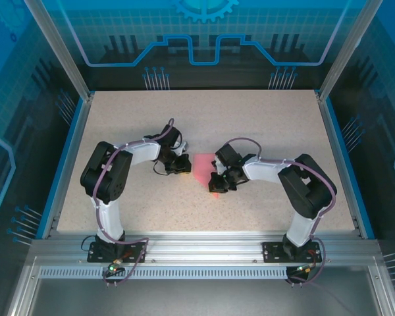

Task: Fold a paper plane with a square sheet of paper (fold left side to right side)
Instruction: Third fold the triangle at the center of the table.

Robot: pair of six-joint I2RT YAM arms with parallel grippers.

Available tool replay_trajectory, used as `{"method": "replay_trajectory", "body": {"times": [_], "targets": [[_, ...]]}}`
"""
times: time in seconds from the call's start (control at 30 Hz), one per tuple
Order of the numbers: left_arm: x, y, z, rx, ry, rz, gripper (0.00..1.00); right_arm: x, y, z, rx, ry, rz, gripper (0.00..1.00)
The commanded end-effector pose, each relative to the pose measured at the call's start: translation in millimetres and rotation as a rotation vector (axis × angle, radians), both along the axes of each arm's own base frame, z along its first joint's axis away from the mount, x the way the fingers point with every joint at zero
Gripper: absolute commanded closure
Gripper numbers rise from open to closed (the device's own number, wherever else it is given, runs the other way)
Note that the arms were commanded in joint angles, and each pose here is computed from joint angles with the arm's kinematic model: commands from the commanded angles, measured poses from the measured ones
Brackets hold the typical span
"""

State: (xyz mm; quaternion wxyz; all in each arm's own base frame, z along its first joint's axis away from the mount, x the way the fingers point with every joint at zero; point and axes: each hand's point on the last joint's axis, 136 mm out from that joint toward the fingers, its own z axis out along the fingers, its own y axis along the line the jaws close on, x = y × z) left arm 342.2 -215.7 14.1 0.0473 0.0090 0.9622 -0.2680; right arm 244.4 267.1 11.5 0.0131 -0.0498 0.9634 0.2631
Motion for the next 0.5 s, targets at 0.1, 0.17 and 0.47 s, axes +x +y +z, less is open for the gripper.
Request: {"method": "replay_trajectory", "body": {"times": [0.1, 0.17, 0.47], "targets": [[2, 18, 24, -0.006, -0.053, 0.092, 0.76, 5, -8, 21, -0.01, -0.087, 0.023, 0.78], [-3, 17, 32, -0.033, -0.058, 0.117, 0.71, 12, -11, 35, -0.028, -0.149, 0.039, 0.71], [-27, 7, 43, -0.186, 0.004, 0.211, 0.52, 43, -39, 59, -0.173, -0.338, 0.167, 0.42]]}}
